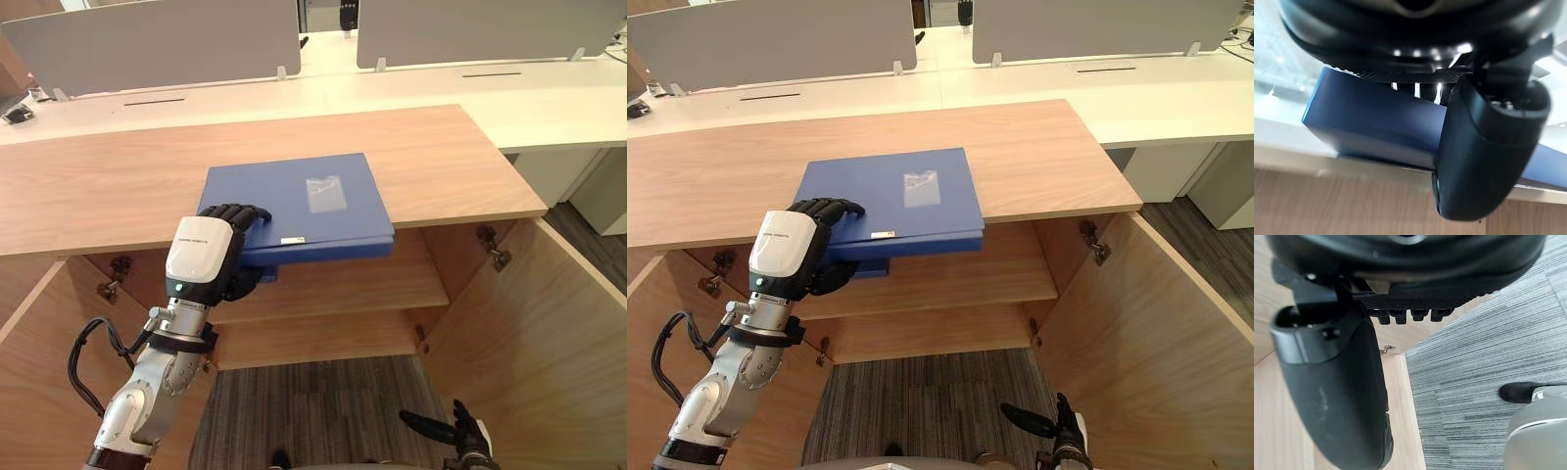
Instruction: Walk over to the cabinet, pick up the folder, carry it to the office cabinet, place the folder inside the office cabinet, then close the office cabinet door
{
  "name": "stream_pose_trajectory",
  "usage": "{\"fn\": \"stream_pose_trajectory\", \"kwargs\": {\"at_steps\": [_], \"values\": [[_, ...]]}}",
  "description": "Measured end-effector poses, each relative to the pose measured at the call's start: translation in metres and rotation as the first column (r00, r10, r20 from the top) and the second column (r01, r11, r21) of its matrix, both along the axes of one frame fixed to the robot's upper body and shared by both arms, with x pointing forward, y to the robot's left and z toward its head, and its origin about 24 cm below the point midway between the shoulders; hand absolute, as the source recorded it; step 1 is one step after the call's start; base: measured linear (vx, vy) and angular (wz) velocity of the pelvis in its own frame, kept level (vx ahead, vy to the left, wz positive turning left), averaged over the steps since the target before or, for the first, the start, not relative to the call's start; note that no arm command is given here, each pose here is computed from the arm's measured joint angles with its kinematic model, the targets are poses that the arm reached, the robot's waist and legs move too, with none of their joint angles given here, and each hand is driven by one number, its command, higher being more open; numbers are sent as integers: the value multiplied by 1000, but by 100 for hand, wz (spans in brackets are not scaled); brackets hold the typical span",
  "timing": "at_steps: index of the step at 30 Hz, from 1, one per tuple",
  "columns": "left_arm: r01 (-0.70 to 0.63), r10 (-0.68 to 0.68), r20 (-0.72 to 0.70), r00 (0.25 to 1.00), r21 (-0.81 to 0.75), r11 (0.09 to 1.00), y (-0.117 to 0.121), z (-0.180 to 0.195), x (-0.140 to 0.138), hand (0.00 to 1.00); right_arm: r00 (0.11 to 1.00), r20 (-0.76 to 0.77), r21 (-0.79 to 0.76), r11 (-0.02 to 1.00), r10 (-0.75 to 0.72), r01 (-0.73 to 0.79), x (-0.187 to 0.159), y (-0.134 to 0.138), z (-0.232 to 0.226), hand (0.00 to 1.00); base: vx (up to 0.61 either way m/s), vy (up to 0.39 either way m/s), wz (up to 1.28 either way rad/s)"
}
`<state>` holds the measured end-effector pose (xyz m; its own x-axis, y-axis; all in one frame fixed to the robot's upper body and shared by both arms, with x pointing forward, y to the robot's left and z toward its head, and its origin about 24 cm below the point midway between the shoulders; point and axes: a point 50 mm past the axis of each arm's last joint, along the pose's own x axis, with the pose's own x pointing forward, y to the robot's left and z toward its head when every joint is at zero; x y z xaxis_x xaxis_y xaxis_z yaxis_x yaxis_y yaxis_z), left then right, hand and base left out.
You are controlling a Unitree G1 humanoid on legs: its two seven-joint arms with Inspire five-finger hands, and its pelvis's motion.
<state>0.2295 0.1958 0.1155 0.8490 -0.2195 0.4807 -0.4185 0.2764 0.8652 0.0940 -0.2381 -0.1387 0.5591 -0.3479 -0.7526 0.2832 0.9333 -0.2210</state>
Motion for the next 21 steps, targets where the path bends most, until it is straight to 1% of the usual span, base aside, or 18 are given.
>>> {"fn": "stream_pose_trajectory", "kwargs": {"at_steps": [3,5,8,9,10,11,13,14,15,16,17,18,19,20,21], "values": [[-3,4,32,999,-24,1000,-1,9,-2,0,999,39,-4,1000,5,-5,7,0,5,100,-8,18,-23],[29,-28,17,999,-101,994,-6,9,-8,0,997,78,-8,1000,10,-10,14,1,10,100,-2,24,-25],[143,-142,19,990,-200,969,-25,15,-21,0,987,160,-20,1000,18,-15,26,3,22,100,20,18,-12],[215,-215,31,976,-257,942,-36,19,-27,0,976,216,-22,1000,21,-17,34,6,31,100,17,4,-6],[292,-294,44,955,-325,899,-47,23,-33,0,959,280,-22,1000,27,-22,42,10,41,100,12,1,-6],[325,-329,51,943,-354,877,-52,25,-37,0,949,313,-22,999,32,-27,47,12,47,100,4,-1,-7],[431,-451,73,890,-460,776,-69,29,-47,0,890,452,-29,998,56,-48,67,20,74,100,-3,2,-14],[451,-477,79,875,-488,747,-72,29,-48,0,871,488,-32,998,61,-53,71,22,82,100,1,3,-15],[473,-515,89,853,-549,689,-75,30,-51,0,826,559,-40,997,71,-59,76,25,98,100,7,2,-11],[477,-528,109,842,-606,636,-74,32,-53,0,777,625,-50,997,79,-61,80,27,116,100,8,1,-8],[476,-536,118,836,-642,601,-73,33,-54,0,751,656,-50,997,78,-60,80,27,124,100,7,4,-6],[465,-538,139,831,-703,538,-70,33,-55,0,699,711,-51,997,77,-58,81,27,141,100,5,5,-4],[457,-542,149,827,-740,494,-67,33,-55,0,672,737,-50,997,76,-58,82,28,149,100,6,7,-6],[435,-545,168,822,-802,409,-62,33,-57,0,611,788,-53,997,78,-59,84,29,165,100,5,5,-7],[418,-539,183,822,-837,354,-57,33,-59,0,564,822,-50,997,75,-60,85,30,177,100,9,8,-8]]}}
